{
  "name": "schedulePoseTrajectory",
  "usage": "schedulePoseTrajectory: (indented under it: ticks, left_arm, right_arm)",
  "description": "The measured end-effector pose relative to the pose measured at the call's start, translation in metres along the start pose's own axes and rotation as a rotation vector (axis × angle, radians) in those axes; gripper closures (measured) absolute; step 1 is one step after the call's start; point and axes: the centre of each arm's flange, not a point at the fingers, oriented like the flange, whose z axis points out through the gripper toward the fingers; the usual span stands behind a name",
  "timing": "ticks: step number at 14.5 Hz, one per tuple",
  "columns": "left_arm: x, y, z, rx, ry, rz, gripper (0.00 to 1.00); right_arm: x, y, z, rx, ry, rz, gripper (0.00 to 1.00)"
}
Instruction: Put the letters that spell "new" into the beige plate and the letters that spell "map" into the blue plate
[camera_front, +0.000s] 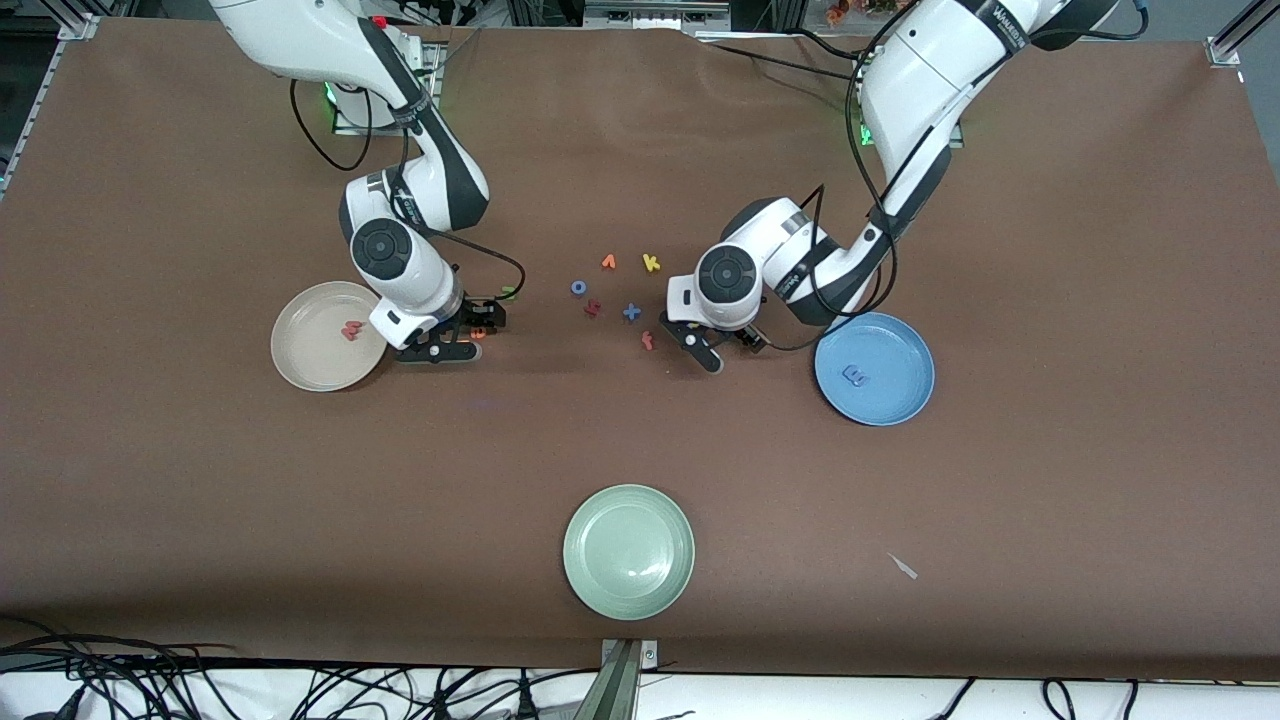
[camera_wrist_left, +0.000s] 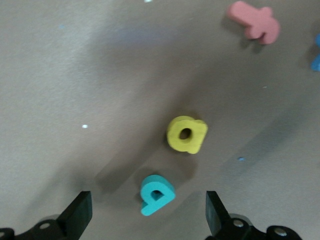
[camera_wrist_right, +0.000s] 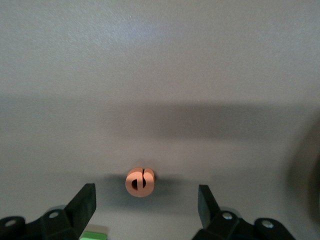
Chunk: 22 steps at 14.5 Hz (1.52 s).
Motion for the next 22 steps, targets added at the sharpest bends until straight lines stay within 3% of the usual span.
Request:
schedulePoseTrajectory:
  ticks: [2,3,5,6,10,11,17,22]
  left_arm:
    - [0.0,0.005,0.0,0.011,-0.001,0.018,0.04]
    - [0.0,0.006,0.002,0.016,-0.003,0.024,0.13]
    - [-0.002,0.005,0.004,0.018,-0.009,0.032,0.15]
    - [-0.003,0.006,0.005,0.018,-0.012,0.037,0.22]
    - [-0.003,0.005,-0.001,0.026,-0.004,0.046,0.67]
    - [-0.003,0.005,-0.001,0.026,-0.004,0.048,0.71]
    - [-0.01,-0.004,-0.02,0.043,-0.021,0.077,0.71]
    - [-0.054,-0.127,-0.081,0.049,-0.015,0.209,0.71]
  right_arm:
    - [0.0,0.0,0.003,-0.002,-0.003,0.006,0.14]
    - [0.0,0.0,0.004,-0.002,-0.005,0.008,0.19]
    - [0.0,0.001,0.007,-0.002,-0.003,0.012,0.23]
    - [0.001,0.0,0.01,0.0,0.004,0.012,0.23]
    - [0.001,0.0,0.021,0.0,0.013,0.012,0.28]
    - [0.001,-0.001,0.02,0.001,0.013,0.01,0.28]
    - [-0.002,-0.01,0.018,0.009,0.015,-0.005,0.4]
    - [-0.002,-0.011,0.016,0.01,0.018,-0.005,0.57]
